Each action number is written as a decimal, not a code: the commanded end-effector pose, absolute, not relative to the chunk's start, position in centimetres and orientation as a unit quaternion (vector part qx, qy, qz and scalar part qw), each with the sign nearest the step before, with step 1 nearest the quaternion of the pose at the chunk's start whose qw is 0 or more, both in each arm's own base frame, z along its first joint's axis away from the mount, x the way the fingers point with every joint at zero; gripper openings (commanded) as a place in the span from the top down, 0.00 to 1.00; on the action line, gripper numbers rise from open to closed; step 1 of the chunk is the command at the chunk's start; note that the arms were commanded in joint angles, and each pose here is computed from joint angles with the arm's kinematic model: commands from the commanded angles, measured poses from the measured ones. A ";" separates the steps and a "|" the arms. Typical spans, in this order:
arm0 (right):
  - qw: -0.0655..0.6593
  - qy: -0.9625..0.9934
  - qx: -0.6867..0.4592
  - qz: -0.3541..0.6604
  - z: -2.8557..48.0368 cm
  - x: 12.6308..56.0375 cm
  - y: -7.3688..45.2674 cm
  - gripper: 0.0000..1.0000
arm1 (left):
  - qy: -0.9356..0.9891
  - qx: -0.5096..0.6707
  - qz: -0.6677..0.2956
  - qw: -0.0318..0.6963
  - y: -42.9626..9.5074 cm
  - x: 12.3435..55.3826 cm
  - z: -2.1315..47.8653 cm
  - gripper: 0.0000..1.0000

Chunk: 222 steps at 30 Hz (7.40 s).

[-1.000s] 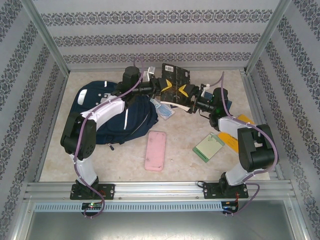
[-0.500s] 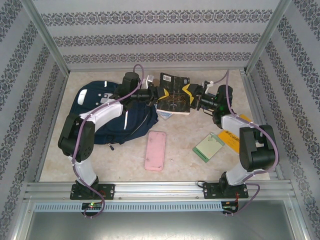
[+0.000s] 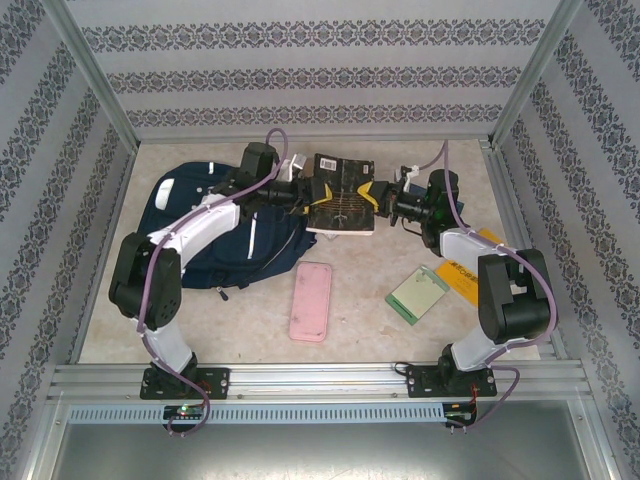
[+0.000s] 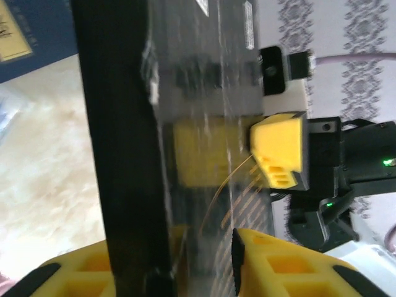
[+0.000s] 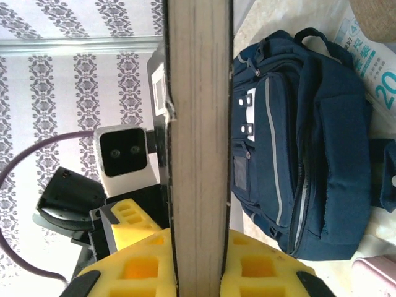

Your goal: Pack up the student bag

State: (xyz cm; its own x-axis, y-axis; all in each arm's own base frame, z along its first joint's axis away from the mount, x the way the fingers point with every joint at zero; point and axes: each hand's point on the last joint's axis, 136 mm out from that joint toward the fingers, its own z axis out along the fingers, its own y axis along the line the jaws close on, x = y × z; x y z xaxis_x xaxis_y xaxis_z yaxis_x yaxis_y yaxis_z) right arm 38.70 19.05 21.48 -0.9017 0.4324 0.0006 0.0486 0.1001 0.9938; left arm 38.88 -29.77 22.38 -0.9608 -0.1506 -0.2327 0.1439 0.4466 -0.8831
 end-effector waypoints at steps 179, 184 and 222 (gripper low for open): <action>0.185 0.963 0.131 0.143 7.2 37.7 10.0 0.41 | 0.942 -0.014 -0.319 0.103 -36.6 42.0 7.9 0.57; 0.165 0.966 0.127 0.153 5.5 38.5 9.0 0.41 | 0.951 -0.031 -0.297 0.076 -37.4 41.1 5.2 0.58; 0.082 0.874 0.117 0.464 8.1 37.3 17.2 0.62 | 0.967 0.036 -0.249 0.029 -36.0 38.8 0.7 0.85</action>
